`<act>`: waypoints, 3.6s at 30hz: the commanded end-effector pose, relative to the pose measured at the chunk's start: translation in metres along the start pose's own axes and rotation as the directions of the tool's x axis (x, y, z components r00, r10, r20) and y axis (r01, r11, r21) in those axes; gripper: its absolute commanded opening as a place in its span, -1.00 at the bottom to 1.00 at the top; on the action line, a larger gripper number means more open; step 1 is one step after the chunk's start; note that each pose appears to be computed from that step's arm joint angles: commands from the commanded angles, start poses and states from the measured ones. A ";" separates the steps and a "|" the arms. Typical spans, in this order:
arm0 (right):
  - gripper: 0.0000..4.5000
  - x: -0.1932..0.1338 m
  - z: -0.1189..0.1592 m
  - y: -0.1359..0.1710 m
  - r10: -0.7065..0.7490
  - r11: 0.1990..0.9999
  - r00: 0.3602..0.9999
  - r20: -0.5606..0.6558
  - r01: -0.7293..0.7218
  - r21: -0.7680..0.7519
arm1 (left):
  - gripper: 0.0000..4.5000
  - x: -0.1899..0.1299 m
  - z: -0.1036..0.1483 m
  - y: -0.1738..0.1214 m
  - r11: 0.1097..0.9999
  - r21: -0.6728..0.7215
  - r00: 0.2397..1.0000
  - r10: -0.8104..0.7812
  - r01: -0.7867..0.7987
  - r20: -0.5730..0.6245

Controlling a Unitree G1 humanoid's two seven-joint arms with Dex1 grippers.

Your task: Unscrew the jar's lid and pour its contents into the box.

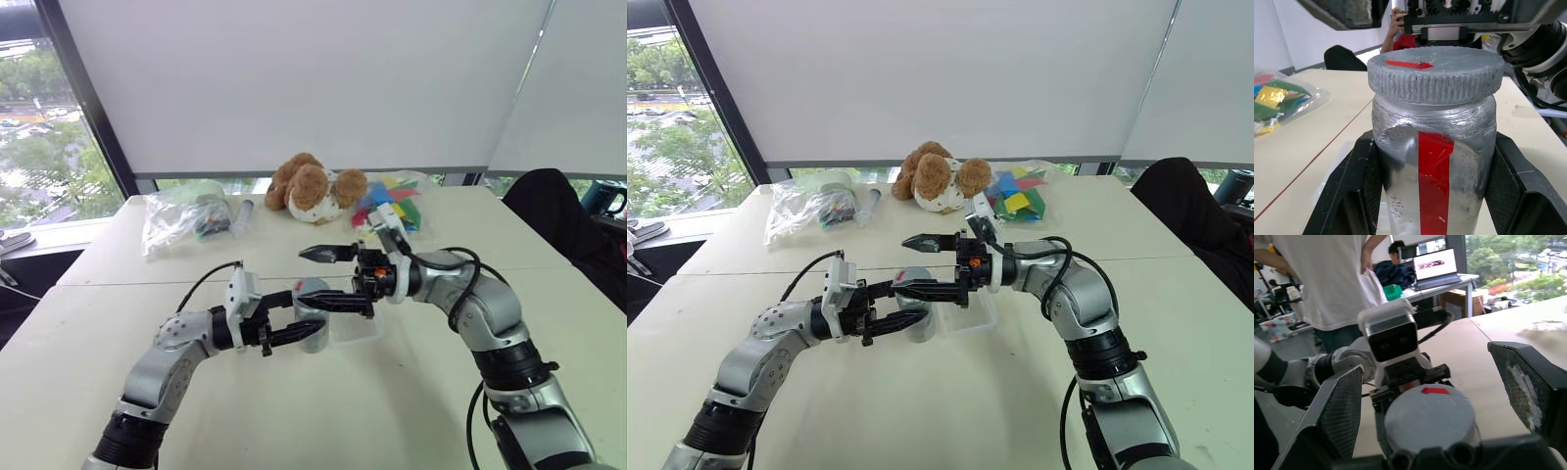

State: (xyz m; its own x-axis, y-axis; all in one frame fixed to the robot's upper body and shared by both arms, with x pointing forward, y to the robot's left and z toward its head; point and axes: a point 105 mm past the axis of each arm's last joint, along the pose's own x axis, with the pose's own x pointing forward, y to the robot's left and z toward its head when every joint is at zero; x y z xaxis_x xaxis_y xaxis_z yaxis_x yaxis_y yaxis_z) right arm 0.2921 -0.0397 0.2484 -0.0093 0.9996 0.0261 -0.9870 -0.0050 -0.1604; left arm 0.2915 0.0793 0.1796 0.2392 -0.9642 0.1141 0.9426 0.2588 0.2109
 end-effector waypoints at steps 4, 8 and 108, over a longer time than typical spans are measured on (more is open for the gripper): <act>0.98 0.007 0.002 0.003 -0.017 0.999 0.998 -0.061 0.014 -0.040 | -0.05 0.000 0.011 -0.002 0.998 0.059 1.000 -0.014 0.013 0.022; 0.98 0.009 -0.006 -0.001 -0.039 0.998 0.995 -0.093 0.035 -0.047 | -0.05 0.001 0.011 -0.002 0.998 0.059 1.000 -0.016 0.015 0.023; 0.99 -0.173 -0.064 0.070 -0.740 0.670 0.668 -0.072 0.724 -0.167 | -0.05 0.100 -0.015 0.069 -0.717 0.690 0.993 -0.025 -0.099 0.117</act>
State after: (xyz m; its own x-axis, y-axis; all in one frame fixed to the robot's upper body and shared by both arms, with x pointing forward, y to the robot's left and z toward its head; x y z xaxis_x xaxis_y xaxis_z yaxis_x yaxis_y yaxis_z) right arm 0.2372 -0.2176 0.1586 0.7513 0.6593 0.0279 -0.6400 0.7383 -0.2129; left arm 0.3900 0.0018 0.1715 0.2481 -0.9548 0.1635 -0.8487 -0.1330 0.5118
